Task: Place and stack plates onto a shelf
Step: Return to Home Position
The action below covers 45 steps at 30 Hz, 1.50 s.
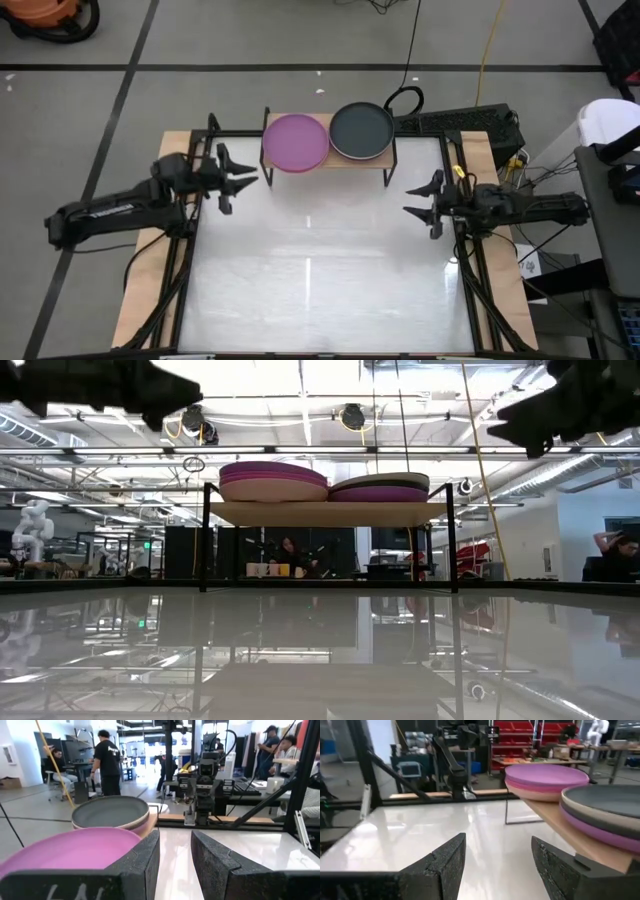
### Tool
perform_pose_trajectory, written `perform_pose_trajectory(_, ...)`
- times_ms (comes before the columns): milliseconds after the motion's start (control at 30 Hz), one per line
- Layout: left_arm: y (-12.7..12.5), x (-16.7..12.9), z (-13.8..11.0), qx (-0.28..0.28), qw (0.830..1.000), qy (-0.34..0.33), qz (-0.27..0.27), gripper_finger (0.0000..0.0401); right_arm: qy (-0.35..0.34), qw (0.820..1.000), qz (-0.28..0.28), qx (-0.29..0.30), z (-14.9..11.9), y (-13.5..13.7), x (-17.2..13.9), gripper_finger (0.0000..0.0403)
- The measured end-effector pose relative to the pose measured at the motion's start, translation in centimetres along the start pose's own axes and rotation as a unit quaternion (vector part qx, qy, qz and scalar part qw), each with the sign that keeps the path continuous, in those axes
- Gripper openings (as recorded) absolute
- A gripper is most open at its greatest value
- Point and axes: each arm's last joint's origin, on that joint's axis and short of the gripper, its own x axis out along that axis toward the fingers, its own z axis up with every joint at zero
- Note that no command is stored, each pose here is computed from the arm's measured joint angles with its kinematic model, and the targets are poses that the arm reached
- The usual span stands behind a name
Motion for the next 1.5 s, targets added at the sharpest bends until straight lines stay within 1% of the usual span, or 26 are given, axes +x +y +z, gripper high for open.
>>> perform_pose_trajectory(67, -0.1, -0.2, -1.2, -0.005, 1.000, -0.006, 0.000, 0.0117, 0.002, 1.000, -0.013, -0.006, -0.3, -0.1, 0.0, 0.0205)
perform_pose_trajectory(200, -0.3, -0.8, -3.1, -0.005, 1.000, -0.006, 0.000, 0.0117, -0.014, 1.000, -0.013, -0.016, -0.2, -0.2, -0.4, 0.0205)
perform_pose_trajectory(433, -0.3, -2.0, -5.0, 0.005, 1.000, -0.013, 0.017, 0.0117, -0.036, 0.999, -0.013, -0.029, -0.1, -0.4, -1.5, 0.0203)
perform_pose_trajectory(567, -0.2, -2.4, -6.2, 0.003, 0.999, -0.030, 0.028, 0.0117, -0.034, 0.999, -0.013, -0.032, -0.3, -0.5, -1.9, 0.0186)
perform_pose_trajectory(700, -0.2, -2.7, -7.5, 0.001, 0.998, -0.059, 0.034, 0.0117, -0.023, 0.999, -0.013, -0.034, -0.6, -0.5, -1.8, 0.0159)
perform_pose_trajectory(767, -0.2, -2.8, -8.4, -0.004, 0.997, -0.063, 0.035, 0.0117, -0.020, 0.999, -0.014, -0.036, -0.9, -0.5, -1.6, 0.0145)
perform_pose_trajectory(967, -0.2, -2.7, -8.6, -0.009, 0.998, -0.051, 0.031, 0.0117, -0.022, 0.997, -0.052, -0.045, -2.5, -0.6, -0.8, 0.0108)
perform_pose_trajectory(1200, -0.2, -2.7, -8.8, -0.007, 0.999, -0.043, 0.024, 0.0117, -0.023, 0.997, -0.052, -0.055, -3.3, -0.5, -0.5, 0.0060)
perform_pose_trajectory(1400, -0.2, -2.7, -8.9, -0.008, 0.999, -0.039, 0.023, 0.0117, -0.008, 0.997, -0.051, -0.059, -4.6, -0.5, -0.1, 0.0011)
perform_pose_trajectory(1500, -0.2, -2.7, -9.0, -0.008, 0.999, -0.033, 0.023, 0.0117, -0.021, 0.997, -0.051, -0.054, -4.7, -0.4, 0.0, 0.0003)
